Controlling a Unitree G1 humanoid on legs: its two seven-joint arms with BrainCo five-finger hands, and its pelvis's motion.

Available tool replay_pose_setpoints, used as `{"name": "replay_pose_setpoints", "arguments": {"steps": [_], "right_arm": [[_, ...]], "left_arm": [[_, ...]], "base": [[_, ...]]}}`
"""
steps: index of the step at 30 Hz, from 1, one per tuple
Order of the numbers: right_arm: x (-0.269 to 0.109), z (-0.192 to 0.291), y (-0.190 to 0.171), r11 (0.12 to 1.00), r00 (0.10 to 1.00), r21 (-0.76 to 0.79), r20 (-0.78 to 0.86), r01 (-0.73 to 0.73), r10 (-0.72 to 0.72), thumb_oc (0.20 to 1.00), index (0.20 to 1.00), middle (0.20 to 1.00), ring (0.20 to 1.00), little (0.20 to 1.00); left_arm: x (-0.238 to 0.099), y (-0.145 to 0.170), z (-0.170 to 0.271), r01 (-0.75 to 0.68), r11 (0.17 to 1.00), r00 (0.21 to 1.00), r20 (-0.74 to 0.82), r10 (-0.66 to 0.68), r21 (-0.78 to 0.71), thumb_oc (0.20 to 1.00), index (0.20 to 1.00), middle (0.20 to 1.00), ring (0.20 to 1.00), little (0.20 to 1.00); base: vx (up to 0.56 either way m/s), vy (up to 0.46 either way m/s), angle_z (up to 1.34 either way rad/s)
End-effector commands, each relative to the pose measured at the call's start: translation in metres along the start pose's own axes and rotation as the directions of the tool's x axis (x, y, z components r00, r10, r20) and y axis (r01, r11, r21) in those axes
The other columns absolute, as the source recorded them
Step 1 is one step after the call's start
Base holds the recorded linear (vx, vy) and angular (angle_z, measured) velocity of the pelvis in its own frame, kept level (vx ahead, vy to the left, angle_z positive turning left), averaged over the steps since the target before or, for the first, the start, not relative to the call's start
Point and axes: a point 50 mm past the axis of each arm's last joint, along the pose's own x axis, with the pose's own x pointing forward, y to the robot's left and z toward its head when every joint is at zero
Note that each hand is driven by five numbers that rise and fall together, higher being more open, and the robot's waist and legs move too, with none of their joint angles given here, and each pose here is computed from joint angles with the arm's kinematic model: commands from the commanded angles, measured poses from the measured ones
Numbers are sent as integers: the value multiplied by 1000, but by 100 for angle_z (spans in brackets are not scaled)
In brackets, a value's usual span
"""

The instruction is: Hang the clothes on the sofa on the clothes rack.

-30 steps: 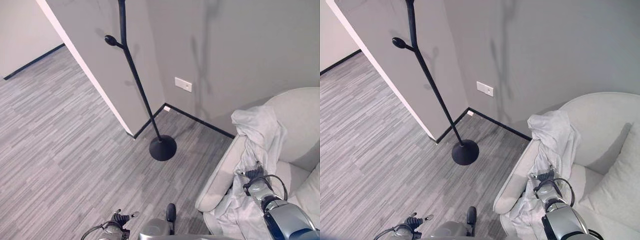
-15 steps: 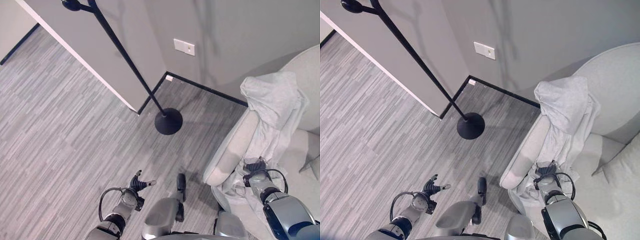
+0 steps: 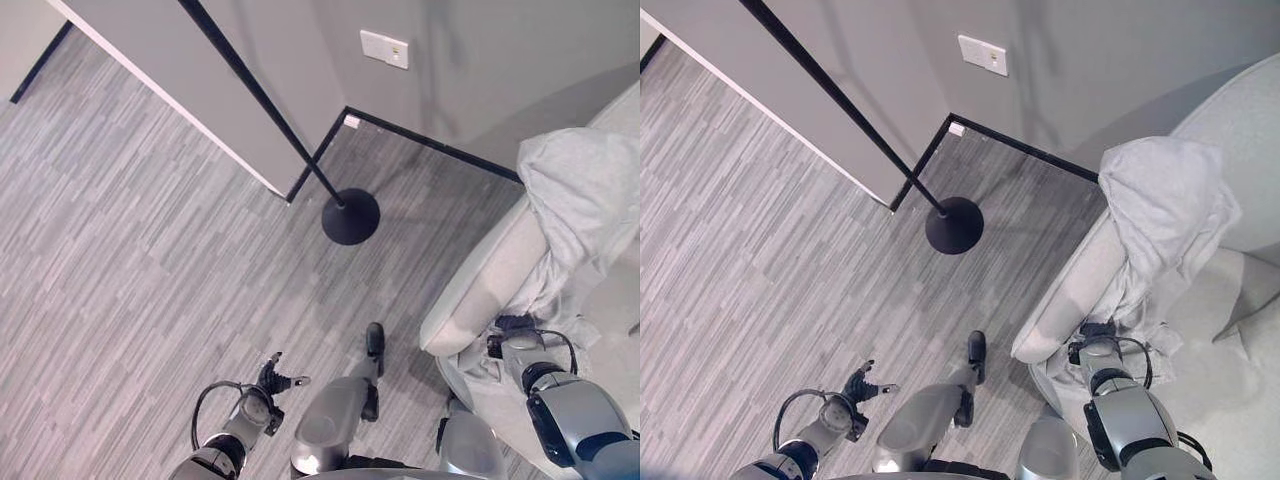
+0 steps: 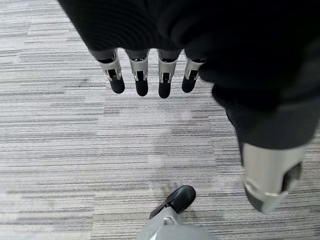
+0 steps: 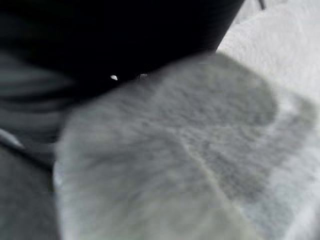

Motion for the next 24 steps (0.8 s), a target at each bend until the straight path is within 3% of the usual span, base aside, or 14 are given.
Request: {"name": "replay_pose_setpoints", "arguments": {"steps": [1,8,9,11,13,16,17,18,19,20,21,22,24], "right_arm": [[-7,-1,25,994,996,80,-37,-75,78,200,200,200,200,200],[-15,-5,40,982,986,100,62,-158,152,200,200,200,200,200],[-29,36,40,965,926,105,323,-239,195,200,200,200,200,200],[-29,35,40,965,927,105,320,-239,195,200,200,200,200,200],[-56,82,22,949,800,117,573,-291,175,200,200,200,200,200],[-77,108,17,932,705,125,690,-339,164,200,200,200,200,200],[-103,135,14,910,589,124,795,-395,147,200,200,200,200,200],[-114,145,15,900,535,114,832,-420,144,200,200,200,200,200],[-115,145,15,900,536,114,832,-420,145,200,200,200,200,200],[-143,167,13,876,403,87,906,-474,128,200,200,200,200,200],[-143,167,13,876,403,87,906,-474,128,200,200,200,200,200],[-167,184,13,855,296,52,948,-516,121,200,200,200,200,200],[-167,184,13,855,296,52,947,-516,121,200,200,200,200,200]], "left_arm": [[2,-12,0,47,996,998,-46,-43,80,1000,1000,1000,1000,1000],[-1,-8,-18,48,996,992,-123,-39,70,1000,1000,1000,1000,1000],[-3,7,-33,18,996,986,-166,-4,84,1000,1000,1000,1000,1000],[-4,7,-34,19,996,986,-168,-5,85,1000,1000,1000,1000,1000],[-7,17,-46,-3,997,980,-199,20,83,1000,1000,1000,1000,1000],[-9,17,-51,0,996,976,-215,19,90,1000,1000,1000,1000,1000],[-10,17,-53,9,995,976,-217,13,98,1000,1000,1000,1000,1000],[-10,16,-53,15,995,976,-217,7,98,1000,1000,1000,1000,1000],[-10,16,-53,15,995,976,-217,7,98,1000,1000,1000,1000,1000],[-11,14,-54,21,996,977,-214,-1,92,1000,1000,1000,1000,1000],[-11,14,-55,21,996,977,-215,-1,92,1000,1000,1000,1000,1000],[-12,11,-56,26,997,976,-217,-9,76,1000,1000,1000,1000,1000],[-12,11,-56,26,997,976,-217,-9,75,1000,1000,1000,1000,1000]], "base": [[66,-13,0],[62,-58,-6],[45,-115,-14],[23,-57,4],[3,-40,-30],[0,1,-16],[-6,29,-15],[-6,31,-11],[-14,48,-3],[-23,36,-9],[-48,73,-15],[-25,37,-13],[-27,38,-9]]}}
